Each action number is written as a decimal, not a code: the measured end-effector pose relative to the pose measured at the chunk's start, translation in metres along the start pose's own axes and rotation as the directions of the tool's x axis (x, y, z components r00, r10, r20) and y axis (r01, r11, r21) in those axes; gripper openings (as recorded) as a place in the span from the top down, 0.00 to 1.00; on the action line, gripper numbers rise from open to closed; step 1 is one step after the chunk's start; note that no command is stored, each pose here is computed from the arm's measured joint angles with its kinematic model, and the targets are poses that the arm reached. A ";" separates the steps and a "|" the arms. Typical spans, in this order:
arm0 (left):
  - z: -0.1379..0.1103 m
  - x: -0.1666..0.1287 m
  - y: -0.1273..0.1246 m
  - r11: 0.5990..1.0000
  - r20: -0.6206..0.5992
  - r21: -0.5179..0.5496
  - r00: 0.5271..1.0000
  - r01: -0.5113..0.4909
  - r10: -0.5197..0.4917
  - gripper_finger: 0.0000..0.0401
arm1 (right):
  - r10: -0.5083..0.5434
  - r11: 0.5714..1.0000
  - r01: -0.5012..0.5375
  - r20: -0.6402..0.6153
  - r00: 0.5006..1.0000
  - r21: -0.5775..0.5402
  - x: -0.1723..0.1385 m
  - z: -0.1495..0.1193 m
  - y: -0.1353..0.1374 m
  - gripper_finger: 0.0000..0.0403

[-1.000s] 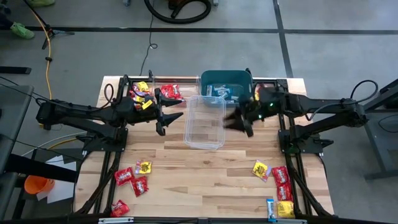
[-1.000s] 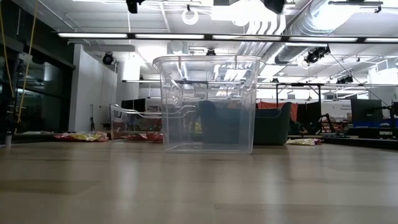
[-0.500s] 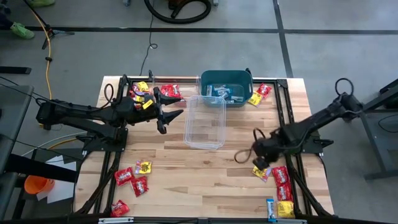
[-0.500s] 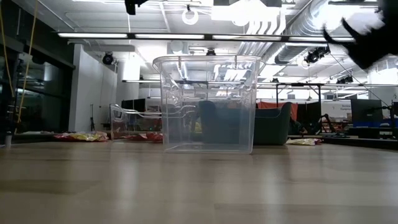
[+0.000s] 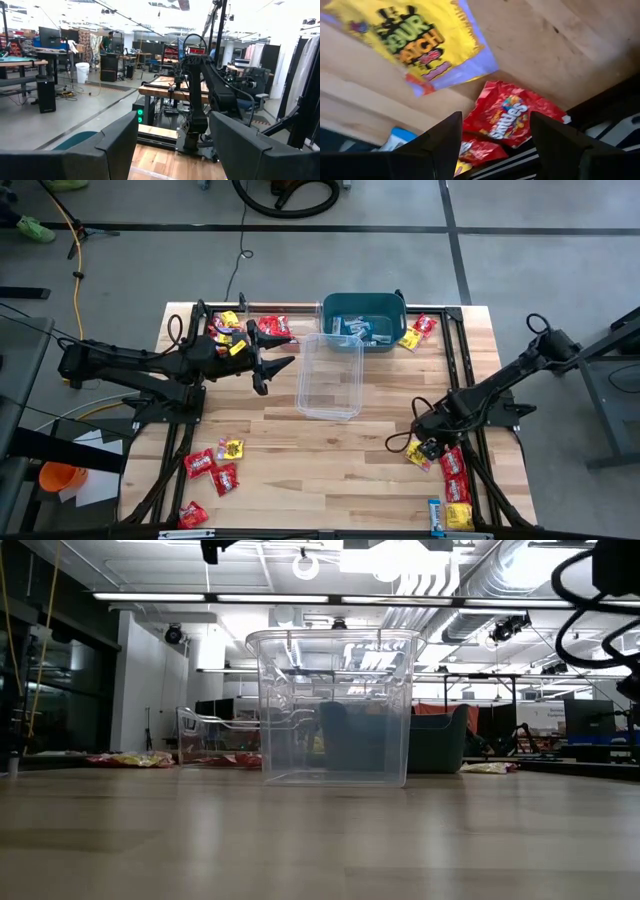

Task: Sort candy
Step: Put the red candy into the transparent bin

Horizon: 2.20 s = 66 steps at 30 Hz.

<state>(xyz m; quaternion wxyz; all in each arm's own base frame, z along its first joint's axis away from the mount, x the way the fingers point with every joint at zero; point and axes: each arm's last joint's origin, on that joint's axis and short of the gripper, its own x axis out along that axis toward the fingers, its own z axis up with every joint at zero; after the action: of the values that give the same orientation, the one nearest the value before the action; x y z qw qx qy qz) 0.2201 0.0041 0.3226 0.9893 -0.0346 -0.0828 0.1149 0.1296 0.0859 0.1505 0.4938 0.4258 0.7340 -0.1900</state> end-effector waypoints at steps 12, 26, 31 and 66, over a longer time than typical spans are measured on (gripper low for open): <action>-0.001 0.000 0.000 1.000 -0.005 0.001 1.000 -0.001 0.001 0.42 | -0.185 0.981 0.182 -0.043 0.982 -0.063 0.029 0.015 0.004 0.44; -0.001 0.000 0.000 1.000 -0.006 0.001 1.000 -0.001 0.001 0.42 | -0.276 0.956 0.264 -0.087 0.957 -0.126 0.041 0.020 0.002 0.74; -0.001 0.000 0.000 1.000 -0.006 0.017 1.000 -0.002 0.002 0.42 | -0.280 0.954 0.268 -0.080 0.957 -0.133 0.041 0.020 0.002 0.96; 0.010 -0.007 0.007 0.998 0.052 -0.004 0.996 -0.069 0.069 0.42 | 0.707 0.580 0.311 0.655 0.266 -0.753 -0.245 0.062 0.097 1.00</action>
<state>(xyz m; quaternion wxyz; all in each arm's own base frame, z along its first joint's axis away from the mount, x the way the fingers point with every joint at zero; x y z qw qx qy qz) 0.2104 0.0099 0.3313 0.9823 -0.0358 -0.1074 0.1495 0.2801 -0.0099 0.3545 0.9733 0.0672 0.2189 0.0147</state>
